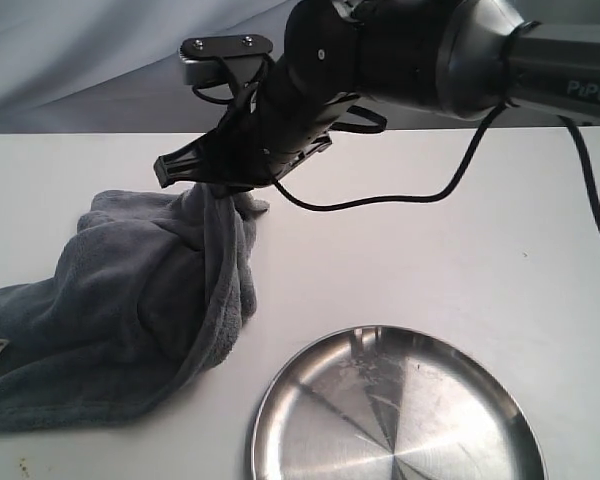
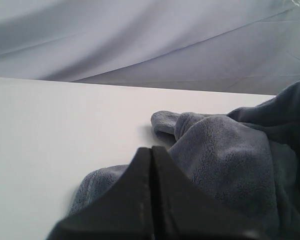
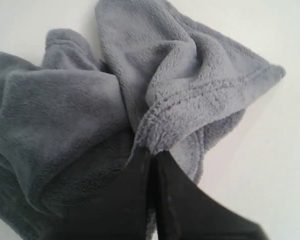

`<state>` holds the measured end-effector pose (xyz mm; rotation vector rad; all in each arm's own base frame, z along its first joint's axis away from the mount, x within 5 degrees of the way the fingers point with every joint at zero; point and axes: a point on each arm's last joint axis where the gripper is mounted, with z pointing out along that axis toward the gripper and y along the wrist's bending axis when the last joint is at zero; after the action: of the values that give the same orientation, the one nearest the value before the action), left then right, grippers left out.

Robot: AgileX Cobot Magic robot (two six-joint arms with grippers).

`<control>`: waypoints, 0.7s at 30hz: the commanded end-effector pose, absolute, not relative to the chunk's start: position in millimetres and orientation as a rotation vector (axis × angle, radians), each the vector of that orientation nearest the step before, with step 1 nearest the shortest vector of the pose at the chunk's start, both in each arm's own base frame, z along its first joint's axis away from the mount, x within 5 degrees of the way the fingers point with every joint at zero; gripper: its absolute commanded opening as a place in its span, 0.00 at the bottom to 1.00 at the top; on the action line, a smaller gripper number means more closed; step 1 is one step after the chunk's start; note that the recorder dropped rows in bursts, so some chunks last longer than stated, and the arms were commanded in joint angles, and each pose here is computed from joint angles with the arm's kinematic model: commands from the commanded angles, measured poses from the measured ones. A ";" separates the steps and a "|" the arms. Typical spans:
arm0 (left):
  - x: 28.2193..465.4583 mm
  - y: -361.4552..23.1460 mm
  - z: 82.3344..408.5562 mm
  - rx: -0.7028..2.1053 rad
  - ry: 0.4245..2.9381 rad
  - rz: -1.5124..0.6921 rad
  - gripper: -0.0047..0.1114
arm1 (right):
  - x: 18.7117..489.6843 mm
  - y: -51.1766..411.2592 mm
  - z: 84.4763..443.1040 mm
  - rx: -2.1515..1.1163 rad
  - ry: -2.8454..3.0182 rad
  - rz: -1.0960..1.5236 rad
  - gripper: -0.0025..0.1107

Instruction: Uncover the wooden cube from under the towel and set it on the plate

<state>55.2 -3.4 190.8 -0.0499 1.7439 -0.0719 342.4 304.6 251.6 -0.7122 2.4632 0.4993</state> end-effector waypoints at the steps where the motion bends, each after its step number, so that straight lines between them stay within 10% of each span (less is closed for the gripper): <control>1: 55.2 -3.7 190.3 -0.056 1.736 -0.088 0.04 | 335.1 311.6 265.3 -0.718 2.401 0.554 0.02; 21: 55.2 -3.7 190.3 -0.056 1.736 -0.088 0.04 | 273.2 386.1 288.7 -0.927 2.056 0.815 0.02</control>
<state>55.2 -3.4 190.8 -0.0499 1.7439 -0.0719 277.4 384.0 276.8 -0.9116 2.1178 0.7616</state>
